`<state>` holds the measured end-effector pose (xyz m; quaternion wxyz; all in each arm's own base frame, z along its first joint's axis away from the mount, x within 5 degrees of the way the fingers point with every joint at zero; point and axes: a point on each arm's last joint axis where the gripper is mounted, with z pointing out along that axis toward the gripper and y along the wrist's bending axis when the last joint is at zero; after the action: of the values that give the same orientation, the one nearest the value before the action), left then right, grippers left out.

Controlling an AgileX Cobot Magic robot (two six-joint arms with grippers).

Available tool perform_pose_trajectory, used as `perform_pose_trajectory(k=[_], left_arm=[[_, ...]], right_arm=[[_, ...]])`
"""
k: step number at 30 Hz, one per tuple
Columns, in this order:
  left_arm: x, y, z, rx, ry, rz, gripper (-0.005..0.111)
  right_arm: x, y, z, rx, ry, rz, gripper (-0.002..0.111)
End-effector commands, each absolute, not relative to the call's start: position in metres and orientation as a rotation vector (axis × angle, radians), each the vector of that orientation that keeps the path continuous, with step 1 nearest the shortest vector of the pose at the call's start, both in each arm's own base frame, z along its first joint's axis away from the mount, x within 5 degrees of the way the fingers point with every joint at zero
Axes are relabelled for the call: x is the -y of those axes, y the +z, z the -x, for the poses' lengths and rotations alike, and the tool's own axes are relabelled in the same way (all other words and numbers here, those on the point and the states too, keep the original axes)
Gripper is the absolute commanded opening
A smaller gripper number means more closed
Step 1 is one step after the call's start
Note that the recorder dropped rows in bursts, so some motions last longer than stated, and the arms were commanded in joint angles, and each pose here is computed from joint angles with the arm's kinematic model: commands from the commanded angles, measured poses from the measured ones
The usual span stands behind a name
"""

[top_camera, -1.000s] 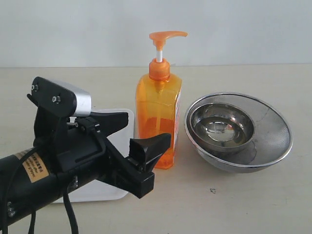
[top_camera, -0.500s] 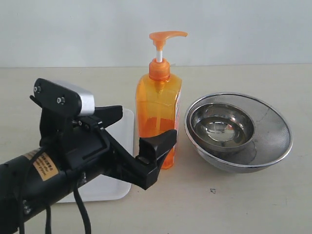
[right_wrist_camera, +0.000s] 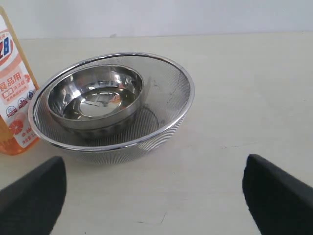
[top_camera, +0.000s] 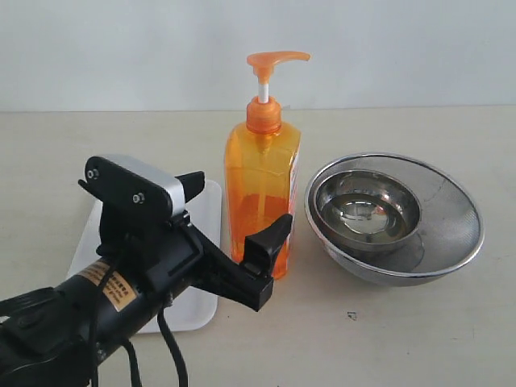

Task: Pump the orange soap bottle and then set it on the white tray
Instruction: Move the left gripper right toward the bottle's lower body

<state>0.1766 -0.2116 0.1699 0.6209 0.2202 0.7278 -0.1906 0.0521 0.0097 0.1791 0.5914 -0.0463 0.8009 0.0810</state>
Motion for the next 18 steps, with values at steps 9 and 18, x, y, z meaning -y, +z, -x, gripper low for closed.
perform_pose_trajectory(k=[9,18], left_arm=[[0.213,0.162,-0.178,-1.621,-0.448,-0.476,0.104],[0.221,0.164,-0.173,-1.574,-0.5,-0.587,0.104]], right_arm=[[-0.009,0.18,-0.052,-1.851,0.184,0.103,0.087],[-0.009,0.18,-0.052,-1.851,0.184,0.103,0.087]])
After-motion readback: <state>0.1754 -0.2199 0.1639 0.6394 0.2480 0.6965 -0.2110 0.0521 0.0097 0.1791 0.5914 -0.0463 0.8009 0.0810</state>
